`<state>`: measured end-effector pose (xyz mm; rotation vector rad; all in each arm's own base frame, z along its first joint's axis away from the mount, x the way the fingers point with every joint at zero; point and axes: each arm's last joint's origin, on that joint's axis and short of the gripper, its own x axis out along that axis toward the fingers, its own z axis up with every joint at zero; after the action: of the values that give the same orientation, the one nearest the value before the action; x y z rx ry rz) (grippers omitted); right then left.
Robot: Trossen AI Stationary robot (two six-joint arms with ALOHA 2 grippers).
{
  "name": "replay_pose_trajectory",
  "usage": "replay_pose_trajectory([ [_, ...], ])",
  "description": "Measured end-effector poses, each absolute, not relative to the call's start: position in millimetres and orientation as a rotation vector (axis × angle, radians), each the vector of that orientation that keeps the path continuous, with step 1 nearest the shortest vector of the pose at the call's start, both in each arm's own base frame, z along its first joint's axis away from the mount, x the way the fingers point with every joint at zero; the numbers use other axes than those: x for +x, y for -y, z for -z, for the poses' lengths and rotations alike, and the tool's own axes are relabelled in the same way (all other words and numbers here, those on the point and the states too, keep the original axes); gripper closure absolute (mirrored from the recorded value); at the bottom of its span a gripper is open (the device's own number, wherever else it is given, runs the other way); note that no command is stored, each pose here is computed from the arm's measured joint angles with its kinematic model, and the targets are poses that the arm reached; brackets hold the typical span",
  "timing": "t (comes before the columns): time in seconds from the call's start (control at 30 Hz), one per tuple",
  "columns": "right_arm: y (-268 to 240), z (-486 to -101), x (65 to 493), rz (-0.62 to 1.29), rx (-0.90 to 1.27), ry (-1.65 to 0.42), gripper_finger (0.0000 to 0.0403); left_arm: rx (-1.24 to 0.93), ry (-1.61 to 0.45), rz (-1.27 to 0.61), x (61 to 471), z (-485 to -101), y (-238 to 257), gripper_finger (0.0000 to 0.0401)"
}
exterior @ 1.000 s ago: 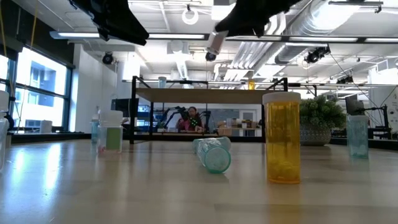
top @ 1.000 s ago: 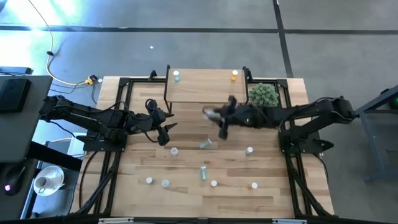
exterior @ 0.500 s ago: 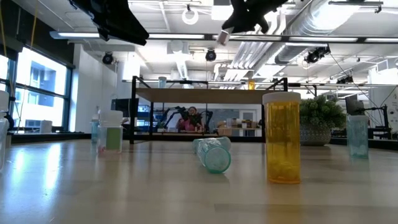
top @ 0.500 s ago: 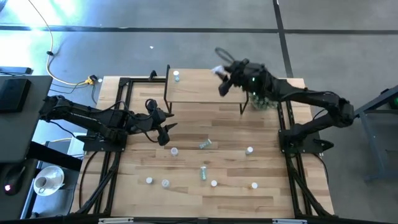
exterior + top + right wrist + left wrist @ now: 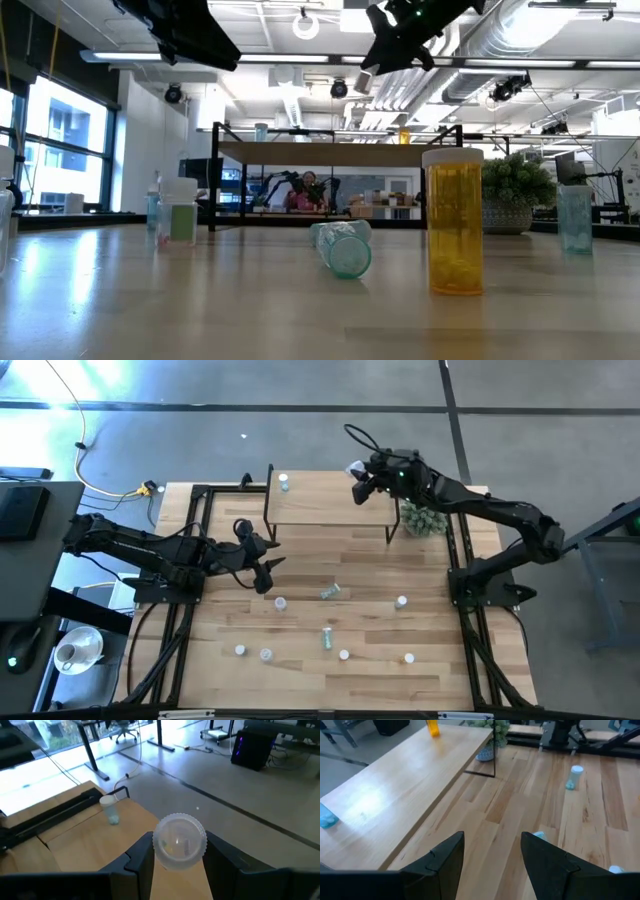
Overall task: Pick and place medicine bottles onto shelf by color
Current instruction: Put the top right transparent pill bottle on the shelf
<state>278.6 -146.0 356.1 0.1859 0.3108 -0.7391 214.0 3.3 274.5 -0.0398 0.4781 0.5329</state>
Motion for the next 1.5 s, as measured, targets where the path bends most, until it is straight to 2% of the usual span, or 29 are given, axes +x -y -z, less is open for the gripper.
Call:
replay_pose_trajectory([
  [0.2, 158, -364, 295, 0.74, 0.183, -0.421, 0.0277, -0.04, -0.476, -0.536, 214, -275, -3, 0.0215],
  [0.47, 185, -337, 306, 0.715, 0.241, -0.59, 0.0277, -0.038, -0.48, -0.536, 214, -274, -3, 0.0215],
  [0.93, 205, -301, 319, 0.669, 0.279, -0.703, 0.0277, -0.031, -0.482, -0.535, 214, -274, -3, 0.0215],
  [1.5, 205, -293, 319, 0.689, 0.276, -0.76, 0.0277, -0.03, -0.482, -0.535, 214, -274, -3, 0.0215],
])
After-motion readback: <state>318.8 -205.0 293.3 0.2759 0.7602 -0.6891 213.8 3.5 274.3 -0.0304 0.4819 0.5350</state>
